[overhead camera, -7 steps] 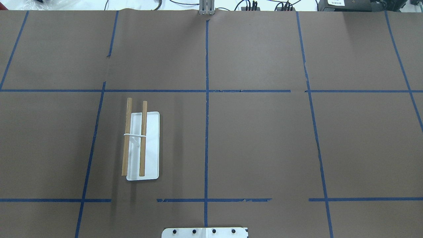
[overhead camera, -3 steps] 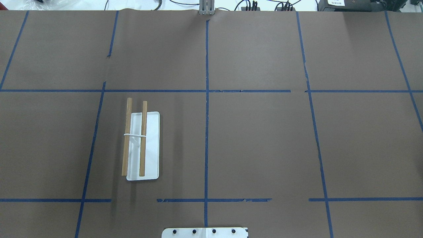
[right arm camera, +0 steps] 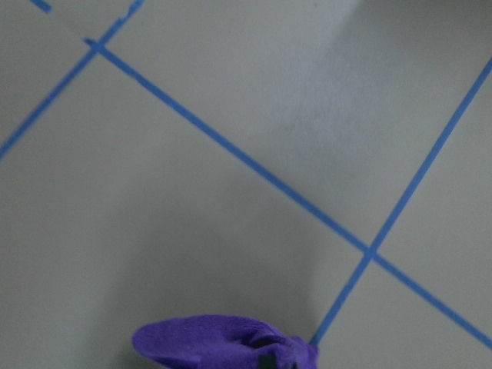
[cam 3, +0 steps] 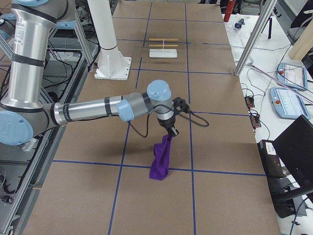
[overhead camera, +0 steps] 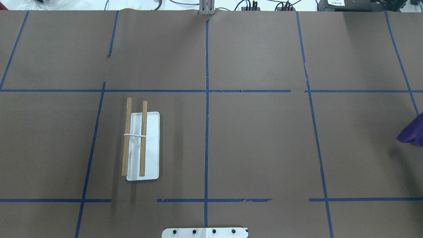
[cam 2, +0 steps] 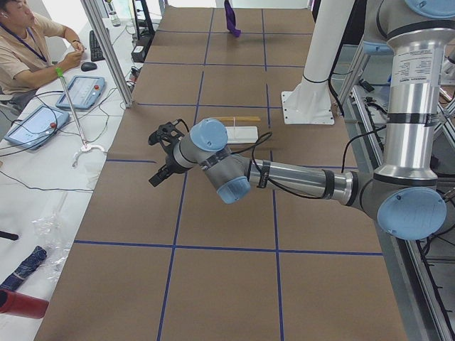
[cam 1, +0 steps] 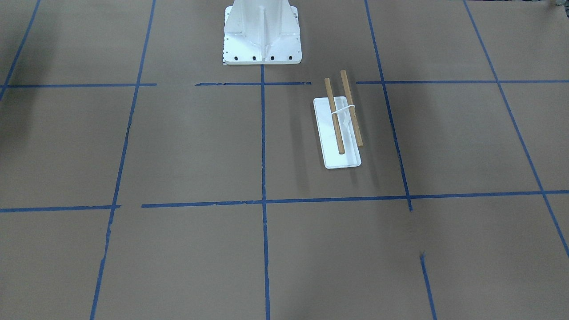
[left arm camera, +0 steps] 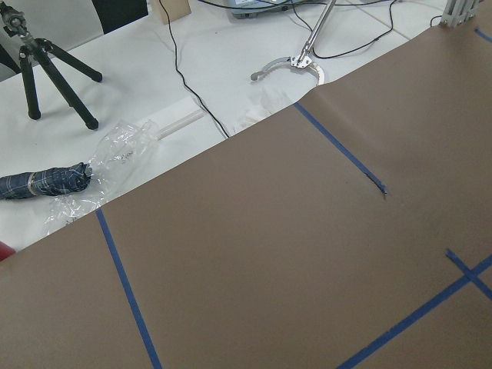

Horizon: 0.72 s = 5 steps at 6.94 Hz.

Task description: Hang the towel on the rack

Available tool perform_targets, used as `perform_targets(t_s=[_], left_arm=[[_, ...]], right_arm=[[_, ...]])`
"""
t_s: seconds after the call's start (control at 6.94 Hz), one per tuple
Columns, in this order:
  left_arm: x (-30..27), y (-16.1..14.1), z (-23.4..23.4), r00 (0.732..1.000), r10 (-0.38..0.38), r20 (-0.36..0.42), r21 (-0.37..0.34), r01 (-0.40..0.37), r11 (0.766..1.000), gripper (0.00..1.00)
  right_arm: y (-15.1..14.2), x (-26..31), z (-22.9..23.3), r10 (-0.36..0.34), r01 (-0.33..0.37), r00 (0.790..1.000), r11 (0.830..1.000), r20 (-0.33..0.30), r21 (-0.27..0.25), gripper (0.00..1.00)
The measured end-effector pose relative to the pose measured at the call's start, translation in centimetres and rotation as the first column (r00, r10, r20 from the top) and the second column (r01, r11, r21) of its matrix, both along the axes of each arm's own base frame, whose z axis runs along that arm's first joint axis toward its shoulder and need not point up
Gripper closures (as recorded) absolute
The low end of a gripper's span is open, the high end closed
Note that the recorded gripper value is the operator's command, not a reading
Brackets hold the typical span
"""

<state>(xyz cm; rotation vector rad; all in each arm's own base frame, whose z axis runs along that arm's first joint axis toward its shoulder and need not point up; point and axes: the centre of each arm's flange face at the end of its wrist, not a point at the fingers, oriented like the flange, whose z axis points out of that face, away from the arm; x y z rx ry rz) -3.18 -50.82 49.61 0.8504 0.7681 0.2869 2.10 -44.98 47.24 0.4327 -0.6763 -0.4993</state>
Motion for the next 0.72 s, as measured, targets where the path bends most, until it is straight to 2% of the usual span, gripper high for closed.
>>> perform_targets(t_s=[0.29, 0.43, 0.58, 0.72], left_arm=[[2.3, -0.2, 0.0, 0.999, 0.044, 0.001, -0.006, -0.044, 0.999, 0.00], [4.1, -0.3, -0.2, 0.998, 0.061, -0.021, -0.034, -0.062, 0.997, 0.00], [6.0, -0.9, -1.3, 0.996, 0.050, -0.077, -0.088, -0.057, 0.994, 0.00], [8.1, -1.9, -3.4, 0.989, 0.029, -0.145, -0.146, -0.051, 0.988, 0.00]], right_arm=[[-5.2, -0.5, -13.0, 0.008, -0.008, 1.000, 1.000, 0.000, -0.019, 1.00], [-6.9, -3.5, -18.8, -0.008, 0.008, 1.000, 0.999, 0.002, -0.046, 1.00], [-7.2, -7.9, -22.6, 0.006, -0.004, 1.000, 0.996, 0.024, -0.086, 1.00], [-6.7, -12.4, -25.5, 0.055, -0.046, 0.996, 0.991, 0.068, -0.124, 1.00]])
